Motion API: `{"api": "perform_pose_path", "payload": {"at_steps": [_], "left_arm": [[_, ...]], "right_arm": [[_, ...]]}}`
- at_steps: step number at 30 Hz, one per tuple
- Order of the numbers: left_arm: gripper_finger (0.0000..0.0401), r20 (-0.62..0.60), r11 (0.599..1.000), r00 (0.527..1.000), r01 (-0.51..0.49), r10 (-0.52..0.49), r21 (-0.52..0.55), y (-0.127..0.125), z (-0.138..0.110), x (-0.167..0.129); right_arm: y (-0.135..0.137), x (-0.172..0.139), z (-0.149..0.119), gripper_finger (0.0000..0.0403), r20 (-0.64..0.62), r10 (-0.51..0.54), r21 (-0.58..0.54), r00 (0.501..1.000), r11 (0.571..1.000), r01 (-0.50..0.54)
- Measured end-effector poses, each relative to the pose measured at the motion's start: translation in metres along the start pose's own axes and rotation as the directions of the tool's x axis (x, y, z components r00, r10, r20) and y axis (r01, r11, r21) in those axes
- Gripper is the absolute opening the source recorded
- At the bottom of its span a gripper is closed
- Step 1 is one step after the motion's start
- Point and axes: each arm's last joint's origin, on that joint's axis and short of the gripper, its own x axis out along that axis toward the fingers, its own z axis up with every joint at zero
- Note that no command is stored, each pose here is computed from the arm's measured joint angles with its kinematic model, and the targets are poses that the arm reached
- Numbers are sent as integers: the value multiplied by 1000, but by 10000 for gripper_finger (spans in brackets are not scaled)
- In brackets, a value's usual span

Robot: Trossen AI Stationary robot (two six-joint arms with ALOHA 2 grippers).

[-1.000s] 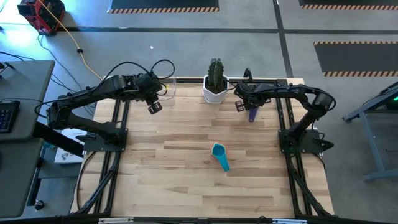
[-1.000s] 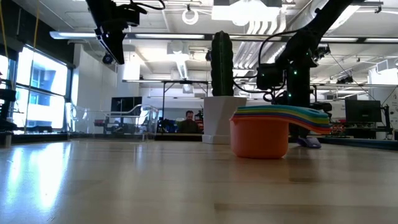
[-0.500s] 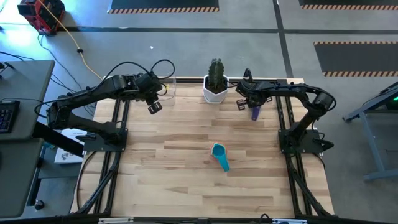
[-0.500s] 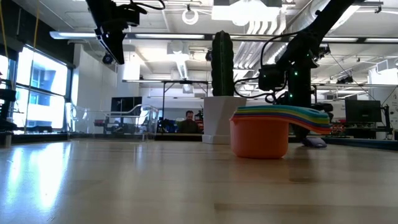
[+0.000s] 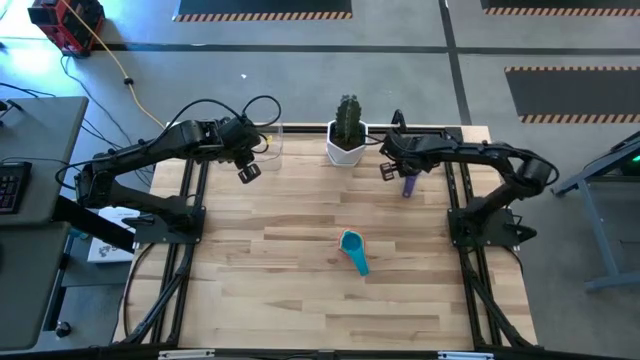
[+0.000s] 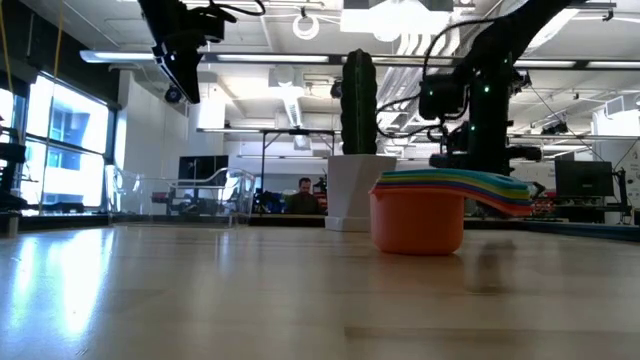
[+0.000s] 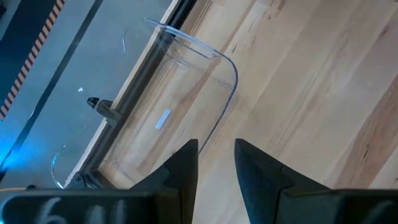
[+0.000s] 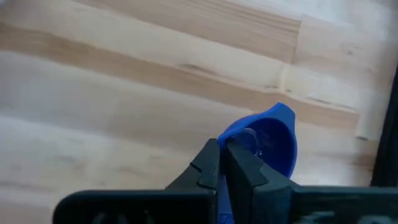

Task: Nest measuring cups in basket
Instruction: Stack the violet measuring cup on the light blue measuring cup

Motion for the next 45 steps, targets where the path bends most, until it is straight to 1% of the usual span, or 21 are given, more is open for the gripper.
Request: {"api": "perform_pose_path", "payload": {"at_steps": [6,9,13,17,20,23,26,28,32,36,40,43,45], "left_arm": [[97,0,1000,1000,0,0,1,0,0,0],[97,0,1000,1000,0,0,1,0,0,0],[97,1,1000,1000,0,0,1,0,0,0],[97,3,1000,1000,0,0,0,0,0,0],[97,4,1000,1000,1,-1,6,0,0,0],[97,6,999,1000,0,-1,49,0,1,0],[97,6,998,1000,3,-4,61,0,1,0],[97,7,998,1000,15,-15,61,0,1,0],[97,6,993,998,58,-59,103,-2,1,0],[97,10,990,997,80,-82,113,-2,1,0],[97,11,990,996,81,-83,112,-2,1,0],[97,11,990,996,83,-85,112,-3,1,0],[97,11,990,996,83,-85,112,-3,1,0]], "right_arm": [[5,-27,-17,1,27,52,-2,998,999,-52],[10,-41,-28,1,36,113,-32,993,993,-112],[19,-60,-43,0,58,215,-98,975,973,-209],[27,-76,-60,0,83,294,-104,952,953,-286],[34,-83,-73,0,92,332,-109,939,941,-321],[43,-91,-88,0,87,388,-127,918,918,-376],[54,-101,-102,0,98,472,-153,876,877,-455],[60,-109,-111,0,126,514,-167,848,854,-493],[69,-132,-123,0,238,547,-166,802,837,-522],[80,-157,-129,0,286,576,-202,766,817,-540],[96,-176,-133,0,281,579,-248,766,814,-525],[111,-188,-138,0,256,563,-301,786,819,-488],[120,-193,-141,0,240,536,-327,809,829,-453]]}}
